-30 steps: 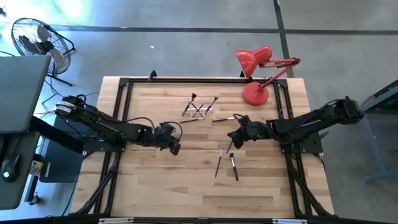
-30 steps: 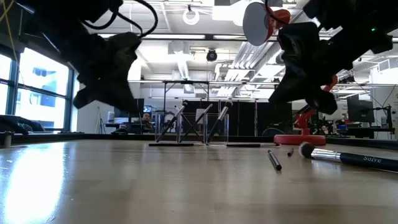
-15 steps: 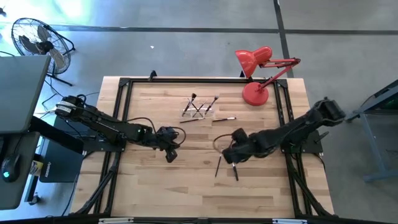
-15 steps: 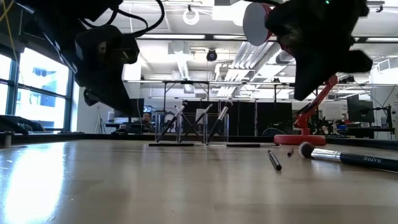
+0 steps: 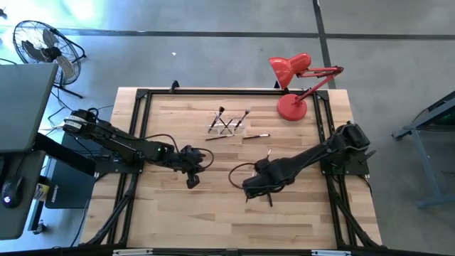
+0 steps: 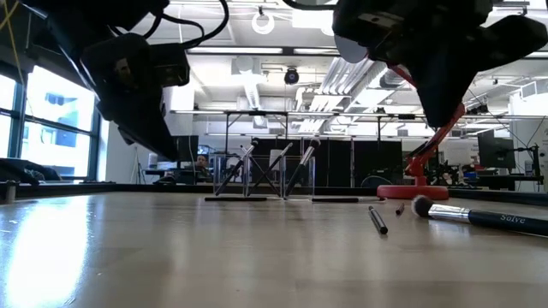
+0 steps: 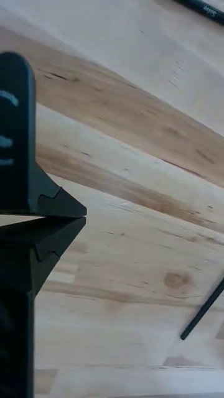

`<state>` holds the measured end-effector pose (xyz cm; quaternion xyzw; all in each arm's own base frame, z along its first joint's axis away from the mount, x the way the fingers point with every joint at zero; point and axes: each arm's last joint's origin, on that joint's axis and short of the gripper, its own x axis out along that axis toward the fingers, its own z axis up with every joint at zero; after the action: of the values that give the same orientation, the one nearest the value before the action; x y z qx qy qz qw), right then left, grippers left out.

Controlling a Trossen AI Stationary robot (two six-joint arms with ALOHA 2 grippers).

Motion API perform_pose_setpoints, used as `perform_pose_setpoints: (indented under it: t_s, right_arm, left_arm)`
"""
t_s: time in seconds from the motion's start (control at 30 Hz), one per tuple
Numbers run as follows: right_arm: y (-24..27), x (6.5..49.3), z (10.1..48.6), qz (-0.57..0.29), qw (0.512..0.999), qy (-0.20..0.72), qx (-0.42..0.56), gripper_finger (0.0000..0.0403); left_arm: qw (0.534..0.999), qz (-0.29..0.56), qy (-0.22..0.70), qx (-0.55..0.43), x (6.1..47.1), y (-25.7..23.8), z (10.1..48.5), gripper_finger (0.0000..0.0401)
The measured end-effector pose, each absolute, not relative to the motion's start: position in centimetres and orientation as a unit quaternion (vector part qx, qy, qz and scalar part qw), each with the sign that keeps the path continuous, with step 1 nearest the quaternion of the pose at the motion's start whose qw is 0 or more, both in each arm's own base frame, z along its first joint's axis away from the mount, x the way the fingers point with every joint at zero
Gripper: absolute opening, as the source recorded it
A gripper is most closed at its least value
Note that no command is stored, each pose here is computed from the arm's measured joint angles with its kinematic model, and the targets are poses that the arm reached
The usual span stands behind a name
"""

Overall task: Put items in baskets/containers
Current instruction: Put the black powder brush into the transparent organizer

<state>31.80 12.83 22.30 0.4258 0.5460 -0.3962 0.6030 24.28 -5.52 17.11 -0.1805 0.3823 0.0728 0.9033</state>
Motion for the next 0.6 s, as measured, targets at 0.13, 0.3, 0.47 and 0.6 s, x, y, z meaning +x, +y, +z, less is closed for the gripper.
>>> perform_pose_setpoints:
  t_s: [0.13, 0.3, 0.47, 0.6]
  right_arm:
    - [12.9, 31.7, 22.1, -0.402, 0.590, 0.554, 0.428, 0.0020]
    - [13.0, 31.8, 21.1, -0.414, 0.576, 0.569, 0.417, 0.0051]
    - [13.2, 32.2, 19.6, -0.425, 0.563, 0.584, 0.403, 0.0088]
    - [13.2, 32.4, 18.5, -0.434, 0.557, 0.591, 0.390, 0.0111]
  left_arm:
    - [0.905, 0.070, 0.382, -0.173, 24.3, -5.5, 17.1, 0.0000]
    - [0.905, 0.070, 0.382, -0.173, 24.3, -5.5, 17.1, 0.0000]
    - [0.905, 0.069, 0.383, -0.171, 24.3, -5.5, 17.1, 0.0000]
    - [0.904, 0.060, 0.386, -0.174, 24.3, -5.6, 17.1, 0.0000]
